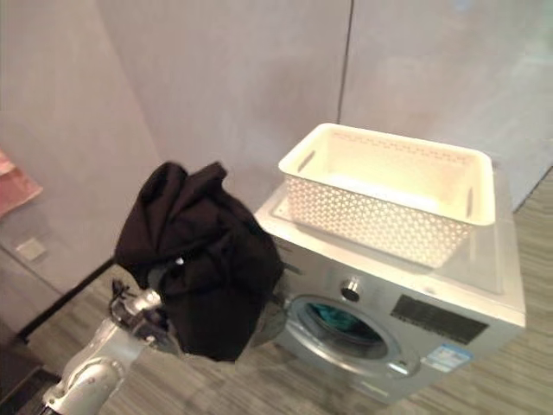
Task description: Grab the laundry basket,head to the washer,open it,put in the laundry and shut it.
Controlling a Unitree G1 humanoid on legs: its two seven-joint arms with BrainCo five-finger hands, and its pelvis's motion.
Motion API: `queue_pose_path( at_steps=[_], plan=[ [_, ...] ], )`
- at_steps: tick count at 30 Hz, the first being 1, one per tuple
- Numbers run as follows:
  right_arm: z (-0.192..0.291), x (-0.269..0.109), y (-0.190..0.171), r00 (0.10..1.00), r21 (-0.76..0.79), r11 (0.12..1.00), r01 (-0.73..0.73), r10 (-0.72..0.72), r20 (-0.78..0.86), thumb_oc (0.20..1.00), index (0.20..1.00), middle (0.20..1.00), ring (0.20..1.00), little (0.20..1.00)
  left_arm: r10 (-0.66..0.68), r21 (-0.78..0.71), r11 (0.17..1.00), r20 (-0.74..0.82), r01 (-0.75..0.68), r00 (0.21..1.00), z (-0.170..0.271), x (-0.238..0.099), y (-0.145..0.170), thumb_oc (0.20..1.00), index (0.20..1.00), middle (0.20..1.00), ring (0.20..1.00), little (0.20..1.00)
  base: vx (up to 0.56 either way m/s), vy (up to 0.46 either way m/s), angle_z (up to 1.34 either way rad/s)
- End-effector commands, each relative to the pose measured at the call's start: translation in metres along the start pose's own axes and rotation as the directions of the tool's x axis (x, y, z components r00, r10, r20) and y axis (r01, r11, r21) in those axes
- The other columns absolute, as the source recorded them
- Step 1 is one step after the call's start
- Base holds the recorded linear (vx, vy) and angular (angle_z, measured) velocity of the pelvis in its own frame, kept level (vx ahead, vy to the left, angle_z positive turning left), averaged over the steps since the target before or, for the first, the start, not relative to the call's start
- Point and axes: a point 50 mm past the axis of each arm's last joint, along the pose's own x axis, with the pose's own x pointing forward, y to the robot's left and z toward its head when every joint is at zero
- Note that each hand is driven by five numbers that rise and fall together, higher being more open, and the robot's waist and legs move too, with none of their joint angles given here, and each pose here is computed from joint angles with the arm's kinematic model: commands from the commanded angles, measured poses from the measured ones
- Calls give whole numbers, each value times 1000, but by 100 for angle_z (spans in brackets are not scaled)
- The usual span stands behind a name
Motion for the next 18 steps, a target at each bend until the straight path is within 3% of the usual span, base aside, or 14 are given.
queue_pose_path(
  at_steps=[1, 5, 7, 8, 9, 10, 12, 13, 14, 15, 18],
  plan=[
    [-16, -10, 2, 996, -21, 998, 54, -55, -73, 1000, 1000, 1000, 1000, 1000, -83, 114, 990, 2, 82, 997, 27, -3, -8, 200, 200, 200, 200, 200, -294, 257, -17],
    [-47, -39, 11, 970, -40, 999, -29, 18, -243, 1000, 1000, 1000, 1000, 1000, -58, 111, 992, -71, 66, 996, 22, -12, -2, 200, 200, 200, 200, 200, -191, 196, -1],
    [-84, -77, 16, 892, -35, 994, -100, 74, -445, 1000, 1000, 1000, 1000, 1000, -40, 110, 992, -129, 55, 991, 15, -18, 3, 200, 200, 200, 200, 200, -184, 160, -8],
    [-85, -76, 17, 892, -34, 995, -98, 73, -446, 1000, 1000, 1000, 1000, 1000, -41, 111, 992, -130, 56, 991, 15, -18, 3, 200, 200, 200, 200, 200, -291, 173, -15],
    [-110, -118, 31, 784, 19, 982, -190, 164, -599, 1000, 1000, 1000, 1000, 1000, -20, 105, 994, -163, 37, 986, 10, -20, 6, 200, 200, 200, 200, 200, -173, 84, -4],
    [-110, -118, 31, 784, 19, 982, -190, 164, -599, 1000, 1000, 1000, 1000, 1000, -20, 105, 994, -163, 37, 986, 10, -20, 6, 200, 200, 200, 200, 200, -228, 95, 3],
    [-126, -153, 39, 674, 76, 966, -248, 229, -702, 1000, 1000, 1000, 1000, 1000, -10, 68, 997, -196, 24, 980, -2, -21, 8, 200, 200, 200, 200, 200, -105, 15, -15],
    [-140, -190, 43, 536, 128, 945, -303, 279, -797, 1000, 1000, 1000, 1000, 1000, -6, 51, 999, -198, 17, 980, -10, -20, 8, 200, 200, 200, 200, 200, -58, -19, -50],
    [-141, -189, 43, 538, 129, 944, -303, 281, -795, 1000, 1000, 1000, 1000, 1000, -6, 51, 999, -196, 16, 981, -10, -20, 8, 200, 200, 200, 200, 200, -11, -104, -59],
    [-148, -223, 42, 404, 174, 904, -390, 338, -850, 1000, 1000, 1000, 1000, 1000, 3, 37, 999, -220, 5, 975, -16, -24, 9, 200, 200, 200, 200, 200, 25, -117, -42],
    [-150, -262, 56, 232, 282, 842, -461, 421, -877, 1000, 1000, 1000, 1000, 1000, 26, 22, 1000, -247, -21, 969, -25, -27, 13, 200, 200, 200, 200, 200, 18, -142, -17]
  ],
)
